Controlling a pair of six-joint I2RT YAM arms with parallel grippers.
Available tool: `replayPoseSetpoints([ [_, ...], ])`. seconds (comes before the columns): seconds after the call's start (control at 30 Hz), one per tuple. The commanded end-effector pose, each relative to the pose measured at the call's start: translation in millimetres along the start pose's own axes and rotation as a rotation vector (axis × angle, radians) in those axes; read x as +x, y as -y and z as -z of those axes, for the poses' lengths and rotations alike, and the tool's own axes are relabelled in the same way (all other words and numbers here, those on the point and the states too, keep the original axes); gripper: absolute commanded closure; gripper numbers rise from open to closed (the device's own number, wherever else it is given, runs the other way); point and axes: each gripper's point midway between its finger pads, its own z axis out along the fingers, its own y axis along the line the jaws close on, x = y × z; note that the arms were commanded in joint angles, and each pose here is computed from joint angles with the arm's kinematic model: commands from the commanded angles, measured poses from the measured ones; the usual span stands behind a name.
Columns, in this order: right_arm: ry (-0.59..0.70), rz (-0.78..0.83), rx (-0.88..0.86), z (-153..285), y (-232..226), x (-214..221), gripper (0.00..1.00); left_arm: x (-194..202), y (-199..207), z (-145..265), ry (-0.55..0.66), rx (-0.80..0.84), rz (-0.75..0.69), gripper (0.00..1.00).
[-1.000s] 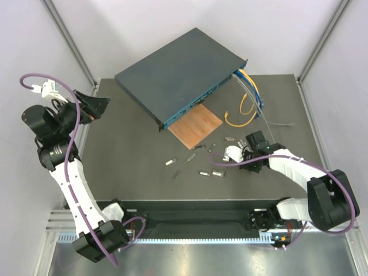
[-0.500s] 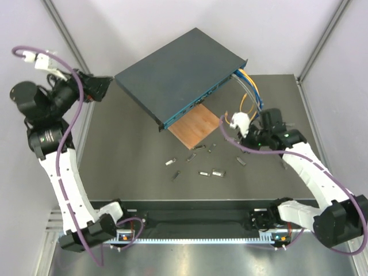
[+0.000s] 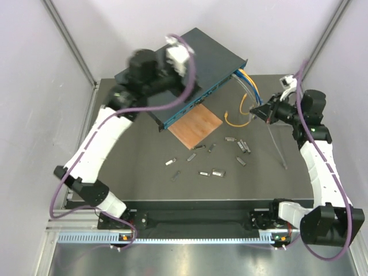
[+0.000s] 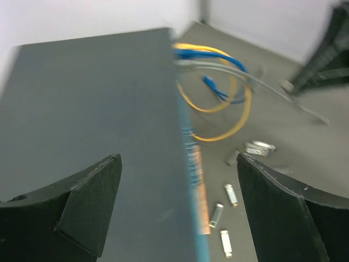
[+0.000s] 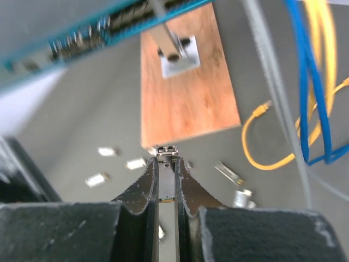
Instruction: Insert the plug into the switch port
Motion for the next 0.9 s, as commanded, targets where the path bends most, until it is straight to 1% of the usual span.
replayPoseSetpoints([
  [0.0, 0.181, -0.156, -0.123, 10.4, -22.8, -44.2, 1.00, 4.2, 45.8, -21.1, -0.028, 0.005, -0.182, 0.09],
  [0.03, 0.199, -0.232, -0.134, 11.2, -24.6, -48.1, 1.00, 12.9, 59.2, -31.2, -0.044, 0.024, -0.187, 0.06],
  [0.07, 0.241, -0.226, -0.151, 12.4, -26.7, -58.1, 1.00, 19.2, 88.2, -41.2, -0.042, 0.071, -0.200, 0.04],
  [0.1, 0.248, -0.267, -0.155, 11.0, -25.1, -54.3, 1.00, 24.8, 93.3, -46.6, -0.055, 0.039, -0.209, 0.03],
  [0.13, 0.257, -0.348, -0.164, 10.8, -26.6, -56.0, 1.00, 32.6, 104.5, -54.9, -0.065, 0.049, -0.210, 0.03],
  [0.17, 0.282, -0.382, -0.158, 11.5, -25.8, -59.0, 1.00, 42.5, 122.2, -60.8, -0.083, 0.054, -0.218, 0.03],
  [0.2, 0.305, -0.399, -0.165, 10.2, -24.3, -58.1, 1.00, 41.1, 128.3, -66.3, -0.066, 0.043, -0.216, 0.02],
  [0.23, 0.319, -0.455, -0.166, 10.9, -24.1, -59.3, 1.00, 51.3, 128.4, -74.2, -0.092, 0.003, -0.227, 0.02],
  [0.27, 0.334, -0.472, -0.166, 12.4, -25.3, -60.5, 1.00, 53.7, 141.5, -78.5, -0.096, 0.013, -0.232, 0.02],
  [0.33, 0.352, -0.534, -0.147, 12.1, -20.8, -57.3, 1.00, 65.2, 147.1, -90.0, -0.126, -0.004, -0.211, 0.02],
  [0.37, 0.365, -0.544, -0.137, 14.1, -20.9, -57.4, 1.00, 62.5, 151.0, -92.5, -0.122, -0.009, -0.203, 0.03],
  [0.43, 0.363, -0.566, -0.127, 16.4, -23.8, -51.8, 1.00, 74.7, 154.3, -102.4, -0.158, -0.026, -0.167, 0.04],
  [0.47, 0.369, -0.571, -0.114, 17.1, -23.2, -50.9, 1.00, 70.2, 156.1, -104.0, -0.151, -0.031, -0.131, 0.04],
  [0.53, 0.363, -0.568, -0.113, 18.8, -28.5, -42.9, 1.00, 80.4, 160.8, -111.3, -0.184, -0.024, -0.109, 0.07],
  [0.7, 0.357, -0.578, -0.094, 20.8, -30.1, -26.2, 1.00, 95.9, 174.3, -117.8, -0.215, 0.023, -0.060, 0.12],
  [0.77, 0.361, -0.580, -0.090, 21.4, -31.2, -24.0, 1.00, 97.8, 179.0, -119.6, -0.217, 0.041, -0.041, 0.17],
  [0.87, 0.361, -0.581, -0.081, 20.2, -32.6, -18.0, 1.00, 105.0, 186.0, -121.0, -0.234, 0.062, -0.014, 0.20],
])
